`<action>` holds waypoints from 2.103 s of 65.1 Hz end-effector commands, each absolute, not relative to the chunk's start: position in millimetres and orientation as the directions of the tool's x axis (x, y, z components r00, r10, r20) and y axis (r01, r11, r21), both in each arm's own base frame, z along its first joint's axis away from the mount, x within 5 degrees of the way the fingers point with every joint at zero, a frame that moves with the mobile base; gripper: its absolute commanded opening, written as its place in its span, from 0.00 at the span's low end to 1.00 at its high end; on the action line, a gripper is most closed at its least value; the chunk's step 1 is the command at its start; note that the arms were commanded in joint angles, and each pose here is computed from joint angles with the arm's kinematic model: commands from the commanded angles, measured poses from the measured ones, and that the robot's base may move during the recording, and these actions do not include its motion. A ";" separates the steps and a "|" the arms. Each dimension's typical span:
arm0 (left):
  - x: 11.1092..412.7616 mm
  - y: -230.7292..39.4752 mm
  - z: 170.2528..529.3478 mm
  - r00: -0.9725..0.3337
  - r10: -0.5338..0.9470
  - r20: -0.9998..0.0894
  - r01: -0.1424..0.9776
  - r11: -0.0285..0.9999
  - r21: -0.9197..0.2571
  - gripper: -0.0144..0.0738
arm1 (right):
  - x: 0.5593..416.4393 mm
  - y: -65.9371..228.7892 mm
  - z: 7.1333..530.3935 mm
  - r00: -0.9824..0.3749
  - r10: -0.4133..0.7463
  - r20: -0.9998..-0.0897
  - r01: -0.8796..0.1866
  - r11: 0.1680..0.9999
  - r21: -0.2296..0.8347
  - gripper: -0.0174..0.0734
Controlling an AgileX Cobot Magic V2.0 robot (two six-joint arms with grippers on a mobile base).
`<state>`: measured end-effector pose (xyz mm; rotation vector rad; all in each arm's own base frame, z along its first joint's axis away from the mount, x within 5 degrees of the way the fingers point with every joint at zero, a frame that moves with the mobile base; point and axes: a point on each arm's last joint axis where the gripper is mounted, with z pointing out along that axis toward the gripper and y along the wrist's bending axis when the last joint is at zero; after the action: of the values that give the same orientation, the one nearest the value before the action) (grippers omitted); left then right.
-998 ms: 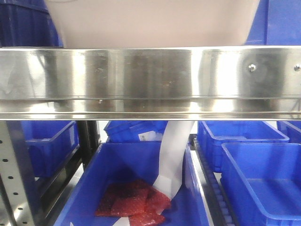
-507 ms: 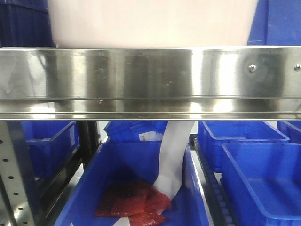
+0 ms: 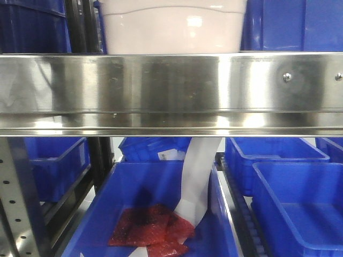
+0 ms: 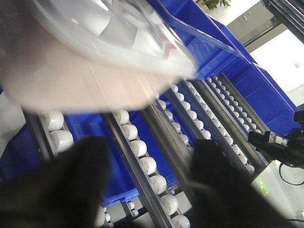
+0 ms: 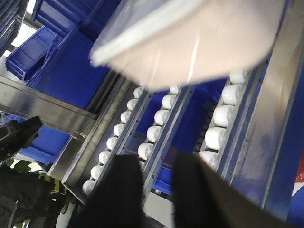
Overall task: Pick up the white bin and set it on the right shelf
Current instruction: 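Set the bin down on the rollers and open both grippers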
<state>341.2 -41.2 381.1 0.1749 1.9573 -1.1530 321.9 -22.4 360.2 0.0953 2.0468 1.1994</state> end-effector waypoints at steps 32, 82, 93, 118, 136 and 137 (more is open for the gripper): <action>298.4 -93.5 458.8 -0.385 -0.292 -0.876 0.499 0.732 -0.463 0.03 | 290.5 -8.1 448.0 -0.392 0.586 -0.709 -0.297 0.649 0.700 0.26; 175.3 -41.5 360.6 -0.091 -0.252 -0.963 0.202 0.943 -0.266 0.03 | 161.5 -1.2 344.2 -0.132 0.216 -0.967 -0.024 0.975 0.221 0.25; 126.7 -12.7 330.2 -0.004 -0.232 -0.973 0.093 0.968 -0.231 0.03 | 123.2 2.9 326.7 -0.083 0.211 -0.974 -0.044 0.976 0.215 0.25; 40.0 0.9 313.3 0.303 -0.026 -0.953 -0.020 0.999 -0.033 0.03 | 56.1 9.2 321.8 0.160 0.190 -0.969 -0.101 0.979 0.175 0.25; 36.0 -1.9 309.7 0.278 -0.025 -0.960 0.007 1.000 -0.024 0.03 | 53.6 9.4 322.5 0.172 0.189 -0.967 -0.103 0.980 0.173 0.25; 36.0 -1.9 309.7 0.278 -0.025 -0.960 0.007 1.000 -0.024 0.03 | 53.6 9.4 322.5 0.172 0.189 -0.967 -0.103 0.980 0.173 0.25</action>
<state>38.1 -4.8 297.4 0.0139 1.3608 -0.0390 54.1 12.6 312.1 0.0427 1.4270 0.2247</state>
